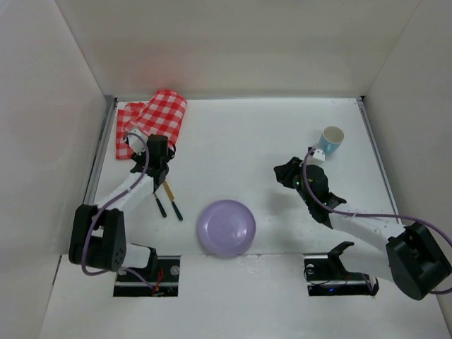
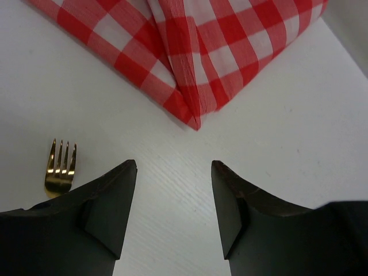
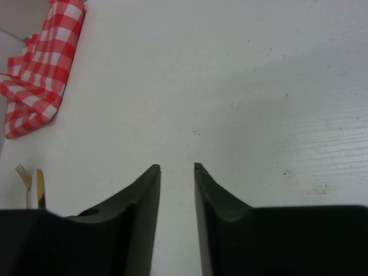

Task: Set the dinner table for one person

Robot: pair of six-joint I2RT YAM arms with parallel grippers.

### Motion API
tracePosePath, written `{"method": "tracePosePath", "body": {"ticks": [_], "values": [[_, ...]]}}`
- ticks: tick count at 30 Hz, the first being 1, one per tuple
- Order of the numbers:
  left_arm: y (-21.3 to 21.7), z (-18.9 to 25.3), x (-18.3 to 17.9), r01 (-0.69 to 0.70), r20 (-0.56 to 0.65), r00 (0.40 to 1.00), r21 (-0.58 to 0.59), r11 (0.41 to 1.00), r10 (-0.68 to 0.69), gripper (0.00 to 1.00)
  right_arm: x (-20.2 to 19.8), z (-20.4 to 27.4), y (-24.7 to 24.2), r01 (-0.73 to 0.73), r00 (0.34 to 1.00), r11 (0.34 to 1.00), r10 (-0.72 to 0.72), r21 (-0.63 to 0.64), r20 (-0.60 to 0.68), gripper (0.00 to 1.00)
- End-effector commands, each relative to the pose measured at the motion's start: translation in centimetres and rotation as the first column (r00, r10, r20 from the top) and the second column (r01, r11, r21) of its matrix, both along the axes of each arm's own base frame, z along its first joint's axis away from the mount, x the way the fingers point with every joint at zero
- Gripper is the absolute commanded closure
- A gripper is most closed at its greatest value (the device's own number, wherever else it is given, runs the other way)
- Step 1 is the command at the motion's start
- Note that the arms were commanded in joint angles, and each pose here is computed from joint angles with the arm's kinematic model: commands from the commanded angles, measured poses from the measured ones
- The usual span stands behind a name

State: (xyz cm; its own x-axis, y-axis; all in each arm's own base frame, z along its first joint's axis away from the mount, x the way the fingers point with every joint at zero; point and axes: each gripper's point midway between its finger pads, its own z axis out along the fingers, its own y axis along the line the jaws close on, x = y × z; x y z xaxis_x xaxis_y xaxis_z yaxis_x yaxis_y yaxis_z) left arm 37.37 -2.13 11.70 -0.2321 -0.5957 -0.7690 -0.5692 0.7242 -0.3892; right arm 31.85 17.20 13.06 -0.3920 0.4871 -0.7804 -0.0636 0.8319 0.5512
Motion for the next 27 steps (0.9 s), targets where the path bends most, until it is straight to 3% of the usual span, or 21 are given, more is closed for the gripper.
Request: {"method": "tracePosePath", "body": {"ticks": [1, 7, 15, 19, 23, 27], "values": [[1.5, 1.9, 3.3, -0.065, 0.088, 0.994, -0.042, 0.997, 0.069, 0.48, 0.9, 2.9, 1.1, -0.025, 0.997, 0.999, 0.022, 0.029, 0.072, 0.6], [3.3, -0.5, 7.4, -0.118, 0.057, 0.99, -0.137, 0.984, 0.127, 0.49, 0.7, 2.7, 2.3, -0.061, 0.996, 0.998, 0.059, 0.028, 0.065, 0.42], [2.9, -5.1, 11.5, -0.084, -0.008, 0.996, -0.206, 0.975, 0.084, 0.52, 0.7, 2.5, 3.1, -0.082, 0.994, 0.996, 0.079, 0.035, 0.072, 0.42], [1.8, -6.7, 12.1, -0.059, -0.031, 0.998, -0.22, 0.974, 0.054, 0.61, 0.6, 2.4, 3.7, -0.099, 0.993, 0.995, 0.097, 0.026, 0.069, 0.42], [-0.7, -6.6, 12.5, 0.001, -0.019, 1.0, -0.224, 0.975, -0.005, 0.78, 0.6, 2.4, 3.7, -0.093, 0.993, 0.995, 0.091, 0.025, 0.075, 0.42], [-3.0, -6.0, 12.8, 0.069, 0.011, 0.998, -0.229, 0.971, -0.068, 0.88, 0.5, 2.4, 4.0, -0.1, 0.992, 0.995, 0.099, 0.018, 0.072, 0.42]]}}
